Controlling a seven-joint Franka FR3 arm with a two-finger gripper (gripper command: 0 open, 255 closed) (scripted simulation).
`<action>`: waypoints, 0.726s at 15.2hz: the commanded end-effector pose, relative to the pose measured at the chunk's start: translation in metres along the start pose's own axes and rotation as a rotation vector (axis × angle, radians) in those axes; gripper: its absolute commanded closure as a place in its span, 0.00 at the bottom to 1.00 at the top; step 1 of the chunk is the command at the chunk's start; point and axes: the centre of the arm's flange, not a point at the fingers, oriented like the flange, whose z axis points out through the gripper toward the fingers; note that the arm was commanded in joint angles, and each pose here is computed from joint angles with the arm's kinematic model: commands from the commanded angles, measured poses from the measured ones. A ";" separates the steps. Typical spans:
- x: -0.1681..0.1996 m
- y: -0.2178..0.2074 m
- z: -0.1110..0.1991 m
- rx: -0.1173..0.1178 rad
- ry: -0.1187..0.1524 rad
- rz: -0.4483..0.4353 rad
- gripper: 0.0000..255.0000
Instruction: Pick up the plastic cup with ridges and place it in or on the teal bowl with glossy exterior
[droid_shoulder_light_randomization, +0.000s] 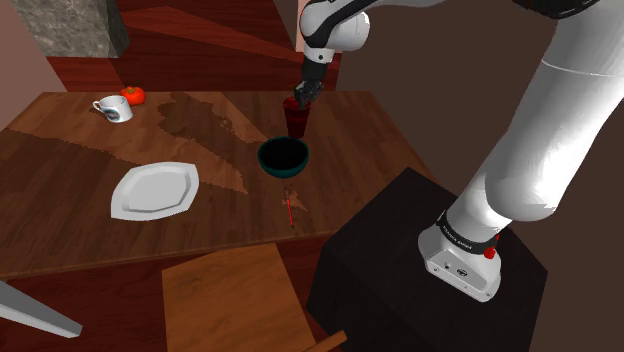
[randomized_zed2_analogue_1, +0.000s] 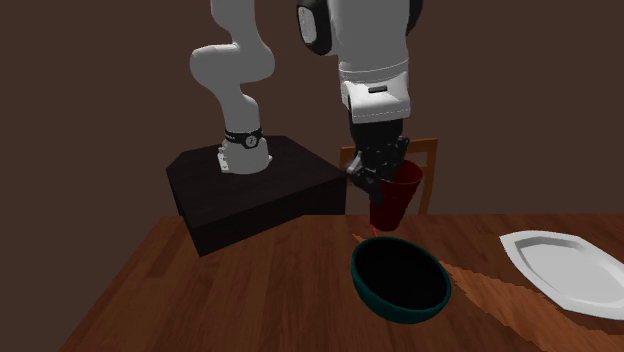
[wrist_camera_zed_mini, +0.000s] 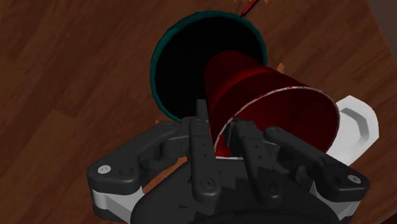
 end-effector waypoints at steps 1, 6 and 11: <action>0.034 -0.007 -0.001 0.000 0.001 0.000 1.00; 0.032 -0.002 0.024 0.000 0.001 0.000 1.00; 0.031 0.002 0.050 0.000 0.001 0.000 1.00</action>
